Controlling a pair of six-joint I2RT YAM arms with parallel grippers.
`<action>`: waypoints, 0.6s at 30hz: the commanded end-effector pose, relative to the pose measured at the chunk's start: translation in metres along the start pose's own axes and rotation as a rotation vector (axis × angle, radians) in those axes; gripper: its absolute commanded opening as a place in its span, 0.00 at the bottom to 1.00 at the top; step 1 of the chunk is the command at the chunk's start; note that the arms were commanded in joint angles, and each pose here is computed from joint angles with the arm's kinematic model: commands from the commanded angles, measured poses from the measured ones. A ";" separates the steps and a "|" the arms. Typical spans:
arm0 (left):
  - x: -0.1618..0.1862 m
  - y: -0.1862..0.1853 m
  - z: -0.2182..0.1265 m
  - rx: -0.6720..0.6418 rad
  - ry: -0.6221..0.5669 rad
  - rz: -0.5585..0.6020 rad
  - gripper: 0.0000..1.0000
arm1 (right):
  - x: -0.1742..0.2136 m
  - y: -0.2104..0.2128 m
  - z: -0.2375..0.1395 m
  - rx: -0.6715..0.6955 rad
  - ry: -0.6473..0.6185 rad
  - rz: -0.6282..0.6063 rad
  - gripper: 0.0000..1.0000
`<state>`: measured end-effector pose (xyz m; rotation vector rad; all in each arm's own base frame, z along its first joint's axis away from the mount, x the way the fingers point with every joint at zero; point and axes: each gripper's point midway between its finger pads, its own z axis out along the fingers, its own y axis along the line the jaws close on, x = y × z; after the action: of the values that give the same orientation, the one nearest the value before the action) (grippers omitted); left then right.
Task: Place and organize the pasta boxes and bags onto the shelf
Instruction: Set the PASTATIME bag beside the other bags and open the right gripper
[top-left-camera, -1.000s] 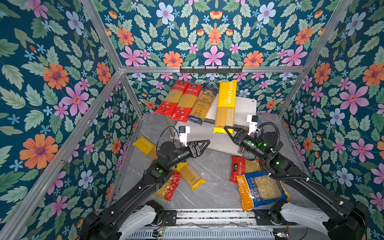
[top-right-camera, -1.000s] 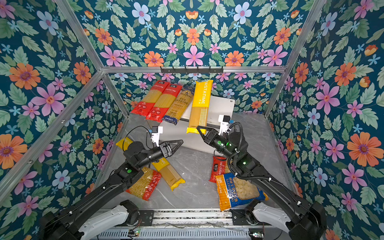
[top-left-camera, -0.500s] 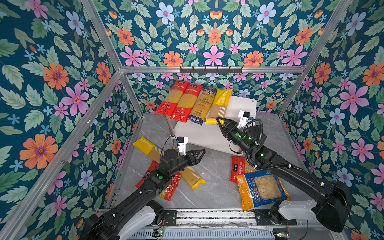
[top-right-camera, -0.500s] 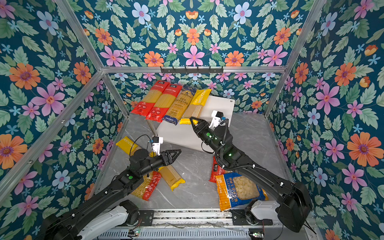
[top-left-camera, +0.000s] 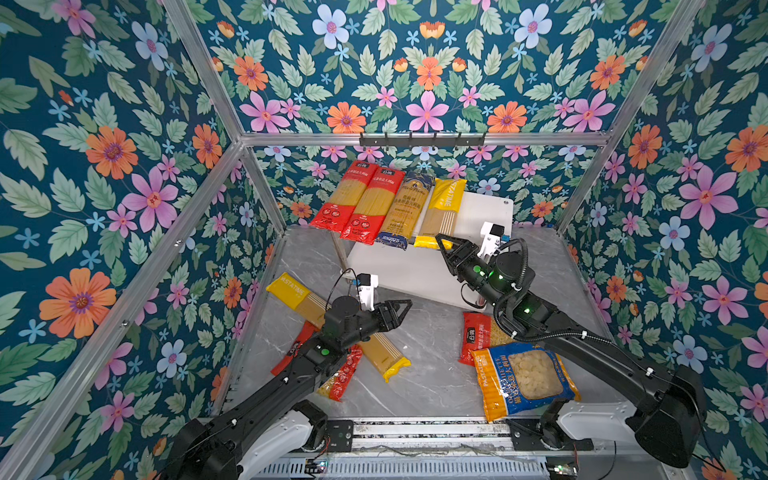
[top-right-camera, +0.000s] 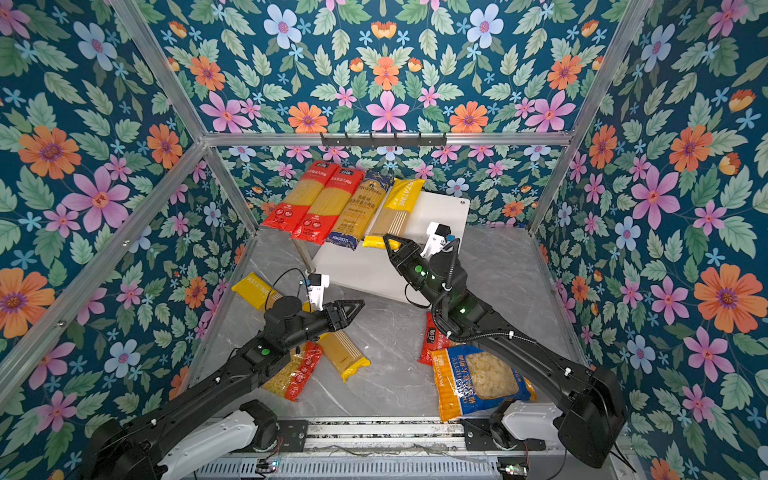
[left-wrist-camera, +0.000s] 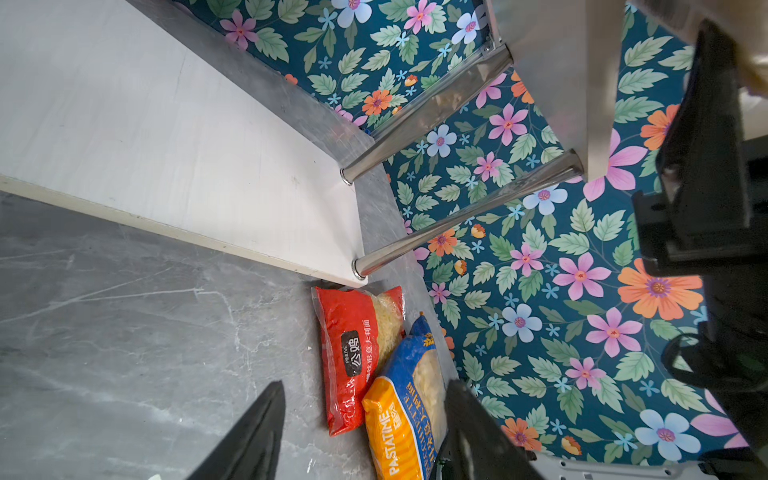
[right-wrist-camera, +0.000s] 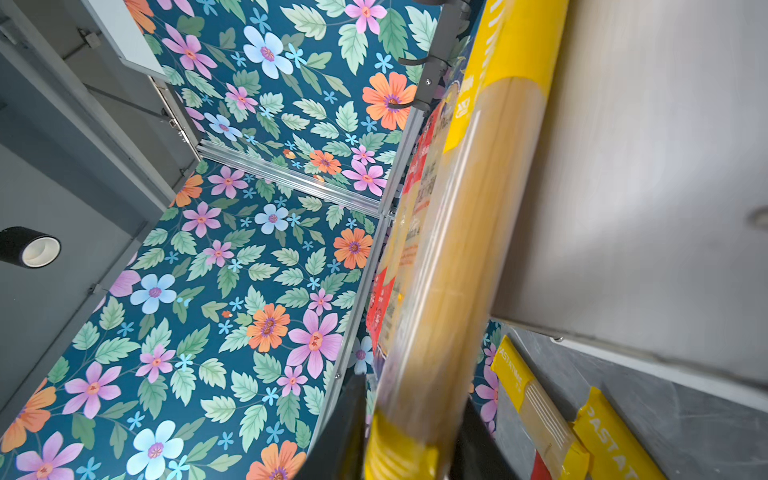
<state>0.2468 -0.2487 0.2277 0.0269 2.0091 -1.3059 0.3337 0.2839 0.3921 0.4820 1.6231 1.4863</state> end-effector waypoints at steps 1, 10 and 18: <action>-0.007 -0.010 0.000 0.035 -0.021 0.031 0.64 | 0.002 0.013 0.005 -0.054 0.016 0.029 0.28; -0.006 -0.009 -0.002 0.030 -0.022 0.033 0.63 | 0.019 0.012 0.010 -0.062 0.054 0.055 0.22; -0.006 -0.010 0.000 0.032 -0.017 0.032 0.64 | 0.021 0.010 0.005 -0.049 0.064 0.043 0.24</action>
<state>0.2467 -0.2488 0.2302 0.0328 2.0004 -1.3066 0.3283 0.3033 0.3816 0.4908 1.6701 1.5458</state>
